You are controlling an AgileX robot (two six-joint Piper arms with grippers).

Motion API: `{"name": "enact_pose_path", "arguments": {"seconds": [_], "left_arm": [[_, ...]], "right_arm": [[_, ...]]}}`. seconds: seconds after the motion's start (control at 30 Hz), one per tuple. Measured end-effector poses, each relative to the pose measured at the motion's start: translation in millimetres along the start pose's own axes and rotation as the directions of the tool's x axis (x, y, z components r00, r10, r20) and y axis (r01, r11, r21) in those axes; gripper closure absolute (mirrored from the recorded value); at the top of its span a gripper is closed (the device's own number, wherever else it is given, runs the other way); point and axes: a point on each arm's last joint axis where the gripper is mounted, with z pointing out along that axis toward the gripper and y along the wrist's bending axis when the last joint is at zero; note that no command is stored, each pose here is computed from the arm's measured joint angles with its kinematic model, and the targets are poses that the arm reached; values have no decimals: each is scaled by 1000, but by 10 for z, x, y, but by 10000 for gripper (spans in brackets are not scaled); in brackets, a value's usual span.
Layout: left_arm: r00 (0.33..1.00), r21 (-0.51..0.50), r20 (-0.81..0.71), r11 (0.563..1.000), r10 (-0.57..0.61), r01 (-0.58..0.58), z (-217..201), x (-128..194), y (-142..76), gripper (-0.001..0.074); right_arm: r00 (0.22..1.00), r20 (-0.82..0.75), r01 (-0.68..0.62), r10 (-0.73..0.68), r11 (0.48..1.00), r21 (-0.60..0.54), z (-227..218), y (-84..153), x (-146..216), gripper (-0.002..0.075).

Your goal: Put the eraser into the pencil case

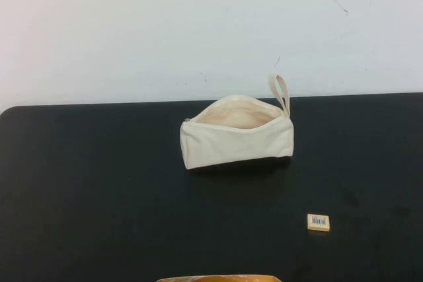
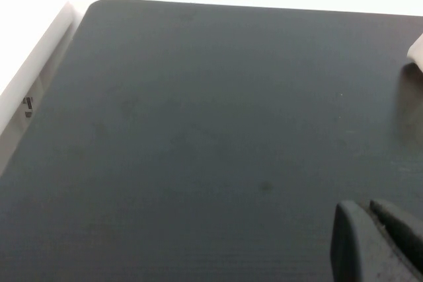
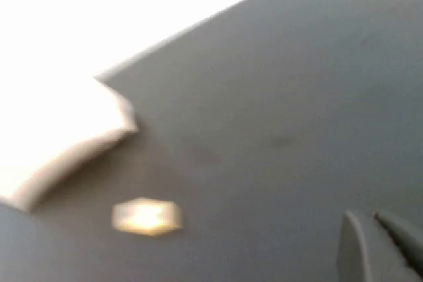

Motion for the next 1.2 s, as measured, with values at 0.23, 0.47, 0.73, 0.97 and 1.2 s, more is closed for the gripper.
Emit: {"name": "enact_pose_path", "arguments": {"seconds": [0.23, 0.47, 0.73, 0.97, 1.2], "left_arm": [[1000, 0, 0, 1000, 0, 0, 0, 0, 0, 736], [1000, 0, 0, 1000, 0, 0, 0, 0, 0, 736], [1000, 0, 0, 1000, 0, 0, 0, 0, 0, 736], [1000, 0, 0, 1000, 0, 0, 0, 0, 0, 736], [1000, 0, 0, 1000, 0, 0, 0, 0, 0, 736]], "right_arm": [[898, -10, -436, 440, 886, -158, -10, 132, -52, 727], [933, 94, -331, 349, 929, -165, -15, 111, -129, 727], [974, -15, 214, -226, 941, -261, -320, 535, -569, 727], [801, -350, 408, -485, 871, -275, -277, 756, -1186, 727], [595, -634, 357, -494, 869, -343, 204, 855, -1578, 727]]}}
